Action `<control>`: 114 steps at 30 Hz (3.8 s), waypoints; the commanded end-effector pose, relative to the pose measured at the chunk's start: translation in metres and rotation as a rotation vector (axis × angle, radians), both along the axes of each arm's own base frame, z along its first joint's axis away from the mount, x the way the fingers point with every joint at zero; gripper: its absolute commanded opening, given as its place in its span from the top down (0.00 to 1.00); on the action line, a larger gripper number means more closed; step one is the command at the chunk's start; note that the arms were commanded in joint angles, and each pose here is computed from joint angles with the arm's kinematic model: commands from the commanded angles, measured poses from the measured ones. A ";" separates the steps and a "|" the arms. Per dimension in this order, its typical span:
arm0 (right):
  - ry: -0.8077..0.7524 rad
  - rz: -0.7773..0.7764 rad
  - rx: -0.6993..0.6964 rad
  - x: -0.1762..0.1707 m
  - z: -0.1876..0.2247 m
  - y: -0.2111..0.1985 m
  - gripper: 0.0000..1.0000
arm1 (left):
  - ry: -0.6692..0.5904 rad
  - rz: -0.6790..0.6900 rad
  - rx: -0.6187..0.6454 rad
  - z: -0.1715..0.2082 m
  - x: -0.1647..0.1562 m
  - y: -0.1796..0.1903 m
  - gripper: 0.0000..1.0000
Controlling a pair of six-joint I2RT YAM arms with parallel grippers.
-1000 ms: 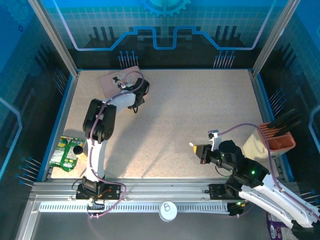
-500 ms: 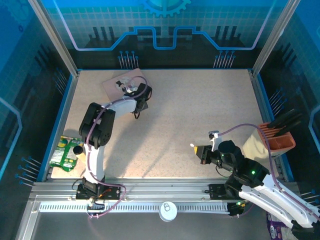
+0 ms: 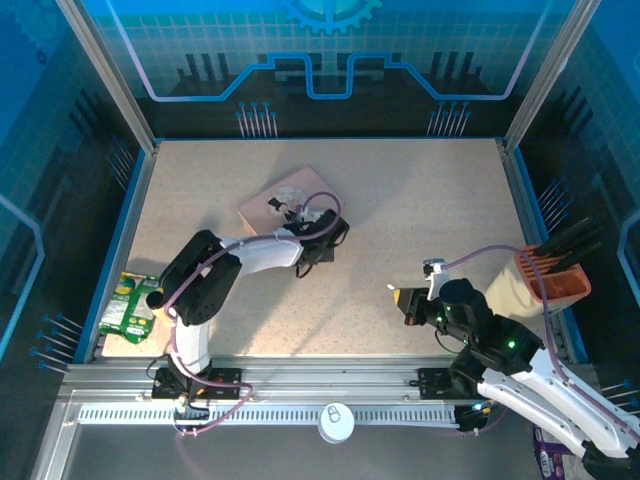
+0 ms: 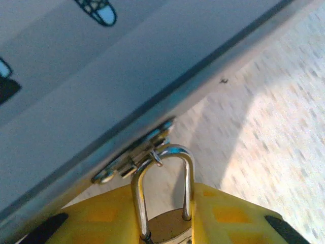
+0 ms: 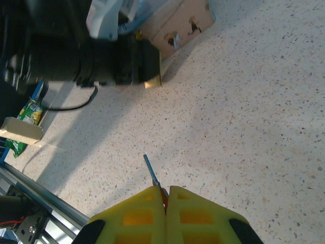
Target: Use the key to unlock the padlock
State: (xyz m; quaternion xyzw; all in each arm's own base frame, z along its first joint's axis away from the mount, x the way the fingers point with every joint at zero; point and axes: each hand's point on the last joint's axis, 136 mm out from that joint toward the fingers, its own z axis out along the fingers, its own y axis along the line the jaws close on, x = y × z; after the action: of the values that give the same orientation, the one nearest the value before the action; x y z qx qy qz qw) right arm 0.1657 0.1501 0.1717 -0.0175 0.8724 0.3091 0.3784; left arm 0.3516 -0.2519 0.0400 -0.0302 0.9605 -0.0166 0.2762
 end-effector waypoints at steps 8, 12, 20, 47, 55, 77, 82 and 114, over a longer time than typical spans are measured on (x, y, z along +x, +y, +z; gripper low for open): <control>-0.024 -0.017 -0.025 0.014 0.016 0.003 1.00 | -0.029 -0.127 -0.096 0.026 -0.083 -0.028 0.71; -0.018 -0.003 -0.011 0.017 0.019 0.011 1.00 | -0.028 -0.167 -0.129 0.022 -0.094 -0.027 0.65; 0.010 0.012 0.013 0.020 0.016 0.021 1.00 | -0.173 -0.228 -0.374 0.039 -0.095 -0.022 0.48; 0.042 0.009 0.064 0.013 0.005 0.021 1.00 | -0.249 0.003 -0.579 -0.012 -0.058 -0.017 0.43; 0.047 0.008 0.067 0.012 0.003 0.020 1.00 | -0.245 -0.011 -0.568 -0.019 -0.046 -0.030 0.52; 0.090 0.009 0.095 0.012 -0.009 0.027 1.00 | -0.284 0.028 -0.604 -0.015 -0.045 -0.020 0.72; 0.104 0.011 0.101 0.012 -0.013 0.029 1.00 | -0.281 0.030 -0.621 -0.014 -0.047 -0.019 0.74; 0.353 -0.185 0.460 0.017 -0.085 0.050 1.00 | -0.144 0.085 -0.976 0.040 -0.070 -0.048 0.87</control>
State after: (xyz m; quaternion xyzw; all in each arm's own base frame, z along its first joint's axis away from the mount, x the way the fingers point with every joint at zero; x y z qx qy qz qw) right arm 0.1754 0.1969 0.0750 0.1733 0.8574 0.4285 0.2261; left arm 0.2871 -0.2844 0.0556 -0.1869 0.8427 -0.3967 0.3125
